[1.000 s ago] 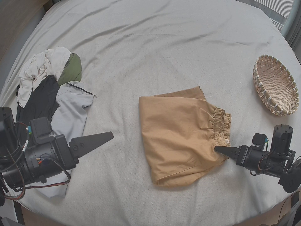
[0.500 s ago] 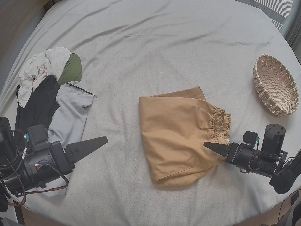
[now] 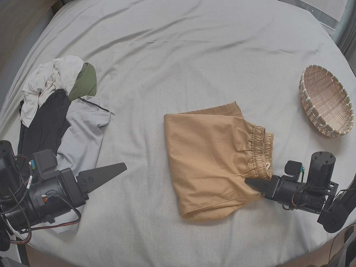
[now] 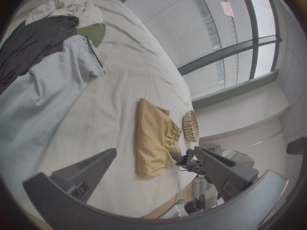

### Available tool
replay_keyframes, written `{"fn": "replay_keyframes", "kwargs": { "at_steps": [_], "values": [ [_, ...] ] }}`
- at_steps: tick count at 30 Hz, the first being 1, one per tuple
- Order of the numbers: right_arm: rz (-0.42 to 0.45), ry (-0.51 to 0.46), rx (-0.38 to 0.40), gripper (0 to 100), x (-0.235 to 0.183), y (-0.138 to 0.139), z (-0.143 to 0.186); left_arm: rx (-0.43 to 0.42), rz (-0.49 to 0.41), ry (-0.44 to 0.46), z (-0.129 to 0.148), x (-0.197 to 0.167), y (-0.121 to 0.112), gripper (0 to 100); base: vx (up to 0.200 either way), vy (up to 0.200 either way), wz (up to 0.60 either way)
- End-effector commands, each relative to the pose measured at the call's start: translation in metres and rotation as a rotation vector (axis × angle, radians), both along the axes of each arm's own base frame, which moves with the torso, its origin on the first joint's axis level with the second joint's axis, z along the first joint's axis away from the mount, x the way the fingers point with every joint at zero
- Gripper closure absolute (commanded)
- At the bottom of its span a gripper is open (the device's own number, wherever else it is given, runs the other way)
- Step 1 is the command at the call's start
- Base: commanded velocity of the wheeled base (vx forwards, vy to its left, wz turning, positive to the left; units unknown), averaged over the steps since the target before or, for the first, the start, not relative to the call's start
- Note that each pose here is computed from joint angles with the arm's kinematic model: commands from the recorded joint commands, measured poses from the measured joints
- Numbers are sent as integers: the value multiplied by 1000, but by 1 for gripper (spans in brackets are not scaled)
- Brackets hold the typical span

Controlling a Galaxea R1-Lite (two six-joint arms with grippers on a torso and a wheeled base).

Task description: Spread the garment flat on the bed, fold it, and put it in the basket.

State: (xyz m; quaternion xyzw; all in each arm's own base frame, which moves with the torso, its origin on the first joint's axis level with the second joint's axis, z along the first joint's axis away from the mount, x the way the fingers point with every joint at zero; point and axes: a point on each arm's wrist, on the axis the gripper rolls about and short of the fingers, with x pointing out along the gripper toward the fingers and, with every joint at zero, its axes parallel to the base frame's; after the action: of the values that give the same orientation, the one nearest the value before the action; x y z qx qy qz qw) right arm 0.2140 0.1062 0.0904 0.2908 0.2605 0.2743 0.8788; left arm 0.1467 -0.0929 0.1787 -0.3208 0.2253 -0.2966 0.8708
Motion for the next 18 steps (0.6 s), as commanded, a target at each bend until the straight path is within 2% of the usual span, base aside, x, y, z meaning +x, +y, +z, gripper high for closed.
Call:
{"fn": "replay_keyframes", "kwargs": {
  "at_steps": [1,7,10,11,18],
  "values": [
    [30,-47,20,100,-18,-3,13,1,2,2,0,0,0,0,0,0,0],
    [95,-153,81,100,-43,-8,39,4,2,6,-1,1,-1,0,0,0,0],
    [96,-156,82,100,-43,-8,40,3,0,5,-1,1,-1,0,0,0,0],
    [145,-219,122,100,-54,-12,54,6,2,10,-2,2,-1,0,0,0,0],
    [215,-357,185,100,-67,-18,83,6,3,6,-1,2,-1,0,0,0,0]
  ]
}}
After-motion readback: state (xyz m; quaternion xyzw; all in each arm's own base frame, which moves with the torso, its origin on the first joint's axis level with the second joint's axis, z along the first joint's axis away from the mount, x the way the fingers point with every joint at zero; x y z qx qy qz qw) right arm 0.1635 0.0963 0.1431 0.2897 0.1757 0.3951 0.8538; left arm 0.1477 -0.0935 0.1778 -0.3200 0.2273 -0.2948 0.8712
